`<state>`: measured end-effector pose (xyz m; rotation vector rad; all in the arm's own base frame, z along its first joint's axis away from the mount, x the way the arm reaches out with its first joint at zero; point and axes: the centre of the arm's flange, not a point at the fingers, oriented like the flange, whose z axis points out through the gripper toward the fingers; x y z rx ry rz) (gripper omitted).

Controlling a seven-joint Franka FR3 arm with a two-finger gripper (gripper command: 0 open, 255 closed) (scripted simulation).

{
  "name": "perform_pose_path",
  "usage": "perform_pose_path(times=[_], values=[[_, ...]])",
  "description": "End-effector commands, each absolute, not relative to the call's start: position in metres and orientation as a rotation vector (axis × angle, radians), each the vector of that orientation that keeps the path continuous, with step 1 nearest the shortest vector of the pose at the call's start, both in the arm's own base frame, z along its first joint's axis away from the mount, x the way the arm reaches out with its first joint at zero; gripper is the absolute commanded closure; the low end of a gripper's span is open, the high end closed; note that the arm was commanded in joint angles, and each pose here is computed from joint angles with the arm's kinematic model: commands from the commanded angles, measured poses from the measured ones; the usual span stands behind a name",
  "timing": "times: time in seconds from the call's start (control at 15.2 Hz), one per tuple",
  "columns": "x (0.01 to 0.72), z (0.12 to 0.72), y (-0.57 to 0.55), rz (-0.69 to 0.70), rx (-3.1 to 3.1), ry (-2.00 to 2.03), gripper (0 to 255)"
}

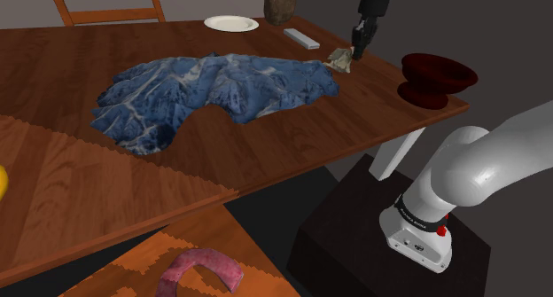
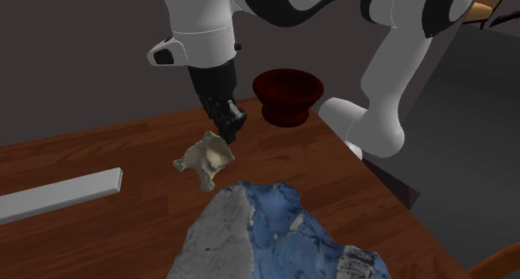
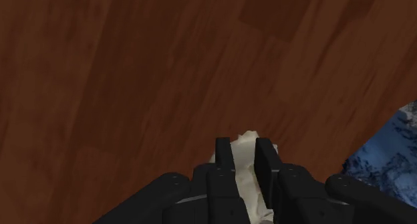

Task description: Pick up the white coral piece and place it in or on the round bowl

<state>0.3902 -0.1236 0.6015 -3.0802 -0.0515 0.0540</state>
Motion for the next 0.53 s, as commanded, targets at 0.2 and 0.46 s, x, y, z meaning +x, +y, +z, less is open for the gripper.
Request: perform_pose_path(times=[0.2,0.46], values=[[0.3903,0.6015,-0.1235,0.054,-3.08,-0.051,255],[0.3903,0.6015,-0.1235,0.054,-3.08,-0.051,0]])
